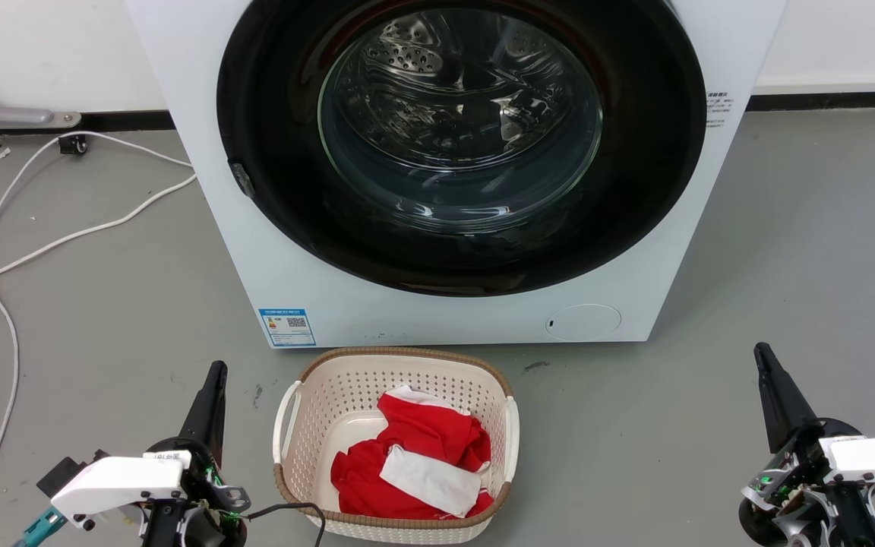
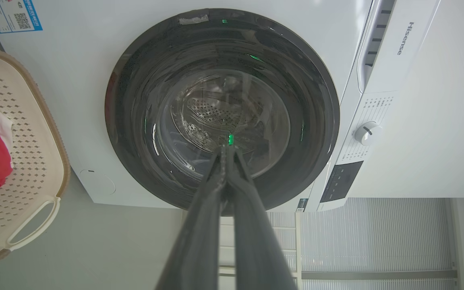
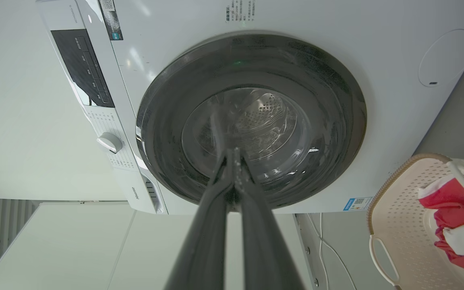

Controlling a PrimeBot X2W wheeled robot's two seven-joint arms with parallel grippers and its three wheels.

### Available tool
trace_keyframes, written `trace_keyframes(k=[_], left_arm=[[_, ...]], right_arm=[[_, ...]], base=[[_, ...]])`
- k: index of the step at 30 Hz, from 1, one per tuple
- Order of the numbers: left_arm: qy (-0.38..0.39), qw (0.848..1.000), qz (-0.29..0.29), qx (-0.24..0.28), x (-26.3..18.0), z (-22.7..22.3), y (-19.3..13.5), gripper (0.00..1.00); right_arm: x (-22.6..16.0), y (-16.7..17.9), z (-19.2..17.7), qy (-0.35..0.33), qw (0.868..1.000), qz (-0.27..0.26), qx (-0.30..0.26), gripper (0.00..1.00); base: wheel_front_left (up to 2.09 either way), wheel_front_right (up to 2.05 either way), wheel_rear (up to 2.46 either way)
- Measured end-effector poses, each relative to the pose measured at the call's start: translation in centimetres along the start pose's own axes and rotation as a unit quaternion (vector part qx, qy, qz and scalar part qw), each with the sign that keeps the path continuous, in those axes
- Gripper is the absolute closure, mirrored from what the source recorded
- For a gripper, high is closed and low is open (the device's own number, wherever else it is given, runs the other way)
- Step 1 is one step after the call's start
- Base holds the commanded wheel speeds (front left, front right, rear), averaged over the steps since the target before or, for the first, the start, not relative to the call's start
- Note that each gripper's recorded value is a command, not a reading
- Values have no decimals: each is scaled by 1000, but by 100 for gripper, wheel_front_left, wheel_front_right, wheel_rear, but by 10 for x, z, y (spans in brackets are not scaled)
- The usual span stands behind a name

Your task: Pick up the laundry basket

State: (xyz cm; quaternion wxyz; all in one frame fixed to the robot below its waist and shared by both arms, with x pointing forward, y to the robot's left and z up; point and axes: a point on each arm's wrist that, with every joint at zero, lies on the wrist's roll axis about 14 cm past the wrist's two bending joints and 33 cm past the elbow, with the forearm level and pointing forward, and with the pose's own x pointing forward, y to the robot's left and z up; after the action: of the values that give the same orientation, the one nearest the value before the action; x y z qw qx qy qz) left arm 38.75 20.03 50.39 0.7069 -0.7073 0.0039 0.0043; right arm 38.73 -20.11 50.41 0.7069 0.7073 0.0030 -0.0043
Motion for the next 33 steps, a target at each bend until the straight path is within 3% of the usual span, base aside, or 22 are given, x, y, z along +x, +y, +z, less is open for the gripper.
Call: trace_keyframes(k=[18,19,23,33], left_arm=[[0,1000,0,0,0,0,0,100],[0,1000,3,-1,-1,0,2,0],[0,1000,25,-3,-7,-2,17,0],[-4,1000,10,17,-5,-8,7,0]], right_arm=[[0,0,0,0,1000,0,0,100],[-1,-2,0,0,1000,-3,1,0],[-8,-18,-1,-1,1000,-26,2,0],[-6,-12,-9,-3,1000,-17,-19,0]], base=[[0,0,0],[0,0,0],[0,0,0],[0,0,0]])
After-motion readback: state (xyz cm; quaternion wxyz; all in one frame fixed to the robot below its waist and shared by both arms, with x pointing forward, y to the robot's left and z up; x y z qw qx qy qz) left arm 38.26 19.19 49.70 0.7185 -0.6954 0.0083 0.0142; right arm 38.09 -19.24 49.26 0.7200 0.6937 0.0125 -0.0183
